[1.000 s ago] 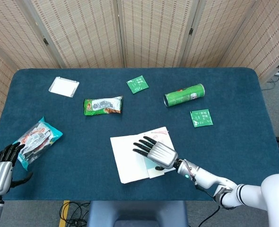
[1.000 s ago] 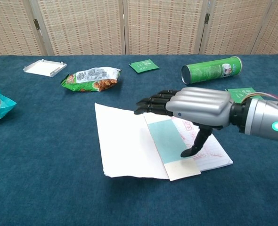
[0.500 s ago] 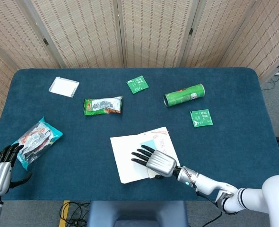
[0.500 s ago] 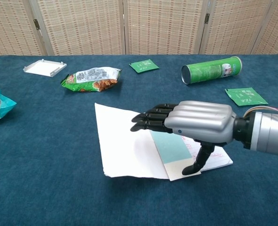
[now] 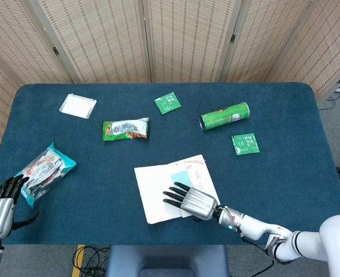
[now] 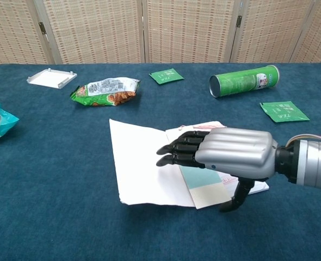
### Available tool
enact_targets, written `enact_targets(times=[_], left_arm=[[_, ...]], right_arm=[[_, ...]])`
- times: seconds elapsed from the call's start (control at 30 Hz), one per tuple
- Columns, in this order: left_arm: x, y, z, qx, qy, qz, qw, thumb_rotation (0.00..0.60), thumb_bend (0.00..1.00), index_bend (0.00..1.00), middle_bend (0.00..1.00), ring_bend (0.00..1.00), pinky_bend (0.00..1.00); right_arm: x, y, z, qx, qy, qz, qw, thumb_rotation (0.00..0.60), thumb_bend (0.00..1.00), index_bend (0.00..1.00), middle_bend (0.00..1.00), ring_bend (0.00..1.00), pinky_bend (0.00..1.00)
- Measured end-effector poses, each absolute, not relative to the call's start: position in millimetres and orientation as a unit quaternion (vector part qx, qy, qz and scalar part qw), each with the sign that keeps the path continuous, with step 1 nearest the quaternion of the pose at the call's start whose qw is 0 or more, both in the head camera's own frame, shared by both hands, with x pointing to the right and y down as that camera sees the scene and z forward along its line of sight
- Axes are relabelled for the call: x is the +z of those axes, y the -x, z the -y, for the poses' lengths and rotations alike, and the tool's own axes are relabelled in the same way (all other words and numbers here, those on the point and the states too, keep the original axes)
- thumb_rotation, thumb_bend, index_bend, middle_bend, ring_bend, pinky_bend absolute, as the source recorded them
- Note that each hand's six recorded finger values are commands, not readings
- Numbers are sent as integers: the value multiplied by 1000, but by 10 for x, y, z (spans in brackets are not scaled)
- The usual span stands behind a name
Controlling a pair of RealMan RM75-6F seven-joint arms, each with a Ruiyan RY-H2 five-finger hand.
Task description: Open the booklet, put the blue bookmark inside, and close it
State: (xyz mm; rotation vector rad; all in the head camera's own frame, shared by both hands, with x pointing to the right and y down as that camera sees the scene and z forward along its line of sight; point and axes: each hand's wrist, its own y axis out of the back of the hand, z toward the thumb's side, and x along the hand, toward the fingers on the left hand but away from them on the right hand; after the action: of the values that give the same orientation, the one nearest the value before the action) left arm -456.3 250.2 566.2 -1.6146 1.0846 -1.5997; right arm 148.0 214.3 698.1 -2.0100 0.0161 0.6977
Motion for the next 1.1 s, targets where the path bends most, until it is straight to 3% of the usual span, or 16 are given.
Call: enact_targets(times=[1.1], left_arm=[[5693, 4604, -2537, -611, 608, -407, 302, 600, 239, 146, 108, 91, 163]], right_arm=[[7145, -1407, -2127, 280, 813, -2, 510, 600, 0, 0, 0, 0, 0]])
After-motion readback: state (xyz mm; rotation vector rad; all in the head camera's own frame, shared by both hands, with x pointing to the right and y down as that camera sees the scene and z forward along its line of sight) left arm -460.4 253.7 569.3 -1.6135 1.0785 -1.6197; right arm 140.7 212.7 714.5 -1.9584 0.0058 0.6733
